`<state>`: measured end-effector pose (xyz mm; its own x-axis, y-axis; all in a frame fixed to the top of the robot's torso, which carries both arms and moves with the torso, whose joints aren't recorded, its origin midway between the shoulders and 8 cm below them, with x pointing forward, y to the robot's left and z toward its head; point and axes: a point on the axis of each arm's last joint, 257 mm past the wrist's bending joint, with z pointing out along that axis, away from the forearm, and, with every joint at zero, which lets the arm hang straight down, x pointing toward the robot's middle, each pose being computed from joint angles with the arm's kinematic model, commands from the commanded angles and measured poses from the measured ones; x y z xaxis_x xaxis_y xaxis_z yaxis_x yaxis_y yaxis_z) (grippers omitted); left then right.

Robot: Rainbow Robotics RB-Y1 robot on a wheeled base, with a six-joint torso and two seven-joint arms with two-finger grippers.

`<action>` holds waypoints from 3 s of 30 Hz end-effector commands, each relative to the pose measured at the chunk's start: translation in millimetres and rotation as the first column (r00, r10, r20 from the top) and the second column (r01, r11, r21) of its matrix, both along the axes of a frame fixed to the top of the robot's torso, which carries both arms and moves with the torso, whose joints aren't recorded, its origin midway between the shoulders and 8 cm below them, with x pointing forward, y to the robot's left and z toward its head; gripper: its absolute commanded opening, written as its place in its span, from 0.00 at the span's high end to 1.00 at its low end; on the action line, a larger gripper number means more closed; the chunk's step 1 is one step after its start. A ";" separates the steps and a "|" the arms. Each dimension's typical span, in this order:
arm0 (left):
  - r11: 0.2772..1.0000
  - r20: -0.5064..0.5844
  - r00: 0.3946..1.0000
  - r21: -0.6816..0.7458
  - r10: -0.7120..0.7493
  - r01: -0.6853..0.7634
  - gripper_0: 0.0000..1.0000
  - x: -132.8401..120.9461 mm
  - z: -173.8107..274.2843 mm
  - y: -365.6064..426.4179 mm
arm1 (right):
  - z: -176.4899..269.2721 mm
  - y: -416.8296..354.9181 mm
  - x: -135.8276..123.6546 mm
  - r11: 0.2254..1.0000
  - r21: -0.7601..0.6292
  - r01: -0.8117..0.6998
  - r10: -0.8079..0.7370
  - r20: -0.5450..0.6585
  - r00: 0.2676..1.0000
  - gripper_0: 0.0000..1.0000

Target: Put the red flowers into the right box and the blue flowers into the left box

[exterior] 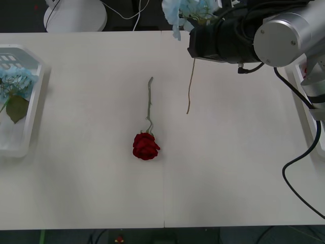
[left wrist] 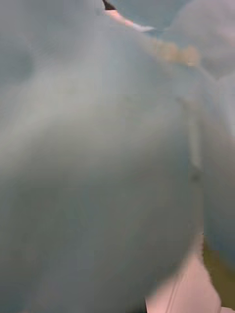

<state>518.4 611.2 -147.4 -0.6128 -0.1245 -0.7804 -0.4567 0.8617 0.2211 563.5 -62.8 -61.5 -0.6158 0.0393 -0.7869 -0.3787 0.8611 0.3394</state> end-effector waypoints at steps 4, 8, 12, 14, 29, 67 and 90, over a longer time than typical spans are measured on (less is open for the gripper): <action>0.991 -0.077 0.997 0.134 -0.013 0.023 0.99 -17.3 -3.4 28.3 | 67.2 46.9 -25.6 0.948 -0.159 -0.276 0.313 0.292 0.904 1.00; 0.993 -0.082 0.996 0.118 -0.017 0.026 0.90 -17.7 -6.6 25.5 | 73.7 69.5 -44.1 0.918 -0.177 -0.356 0.396 0.325 0.859 1.00; 0.994 -0.073 0.997 0.105 -0.018 0.026 0.66 -17.5 -6.3 25.2 | 77.8 97.2 -63.1 0.897 -0.117 -0.427 0.441 0.322 0.838 1.00; 0.997 -0.066 0.998 0.080 -0.018 0.024 0.56 -19.7 -7.6 25.2 | 77.8 112.3 -69.4 0.890 -0.089 -0.448 0.451 0.321 0.833 1.00; 0.918 -0.051 0.917 0.011 -0.395 0.396 0.06 -15.2 35.4 -83.0 | 74.1 216.2 -92.3 0.837 0.115 -0.536 0.477 0.326 0.816 1.00; 0.229 0.714 0.164 -0.006 -0.680 0.973 0.10 -57.1 45.1 -443.0 | 79.5 276.5 -104.0 0.806 0.186 -0.562 0.485 0.338 0.807 1.00; 0.248 0.756 0.158 0.005 -0.635 0.969 1.00 -33.6 60.1 -496.1 | 79.5 276.6 -104.0 0.805 0.195 -0.560 0.483 0.333 0.810 1.00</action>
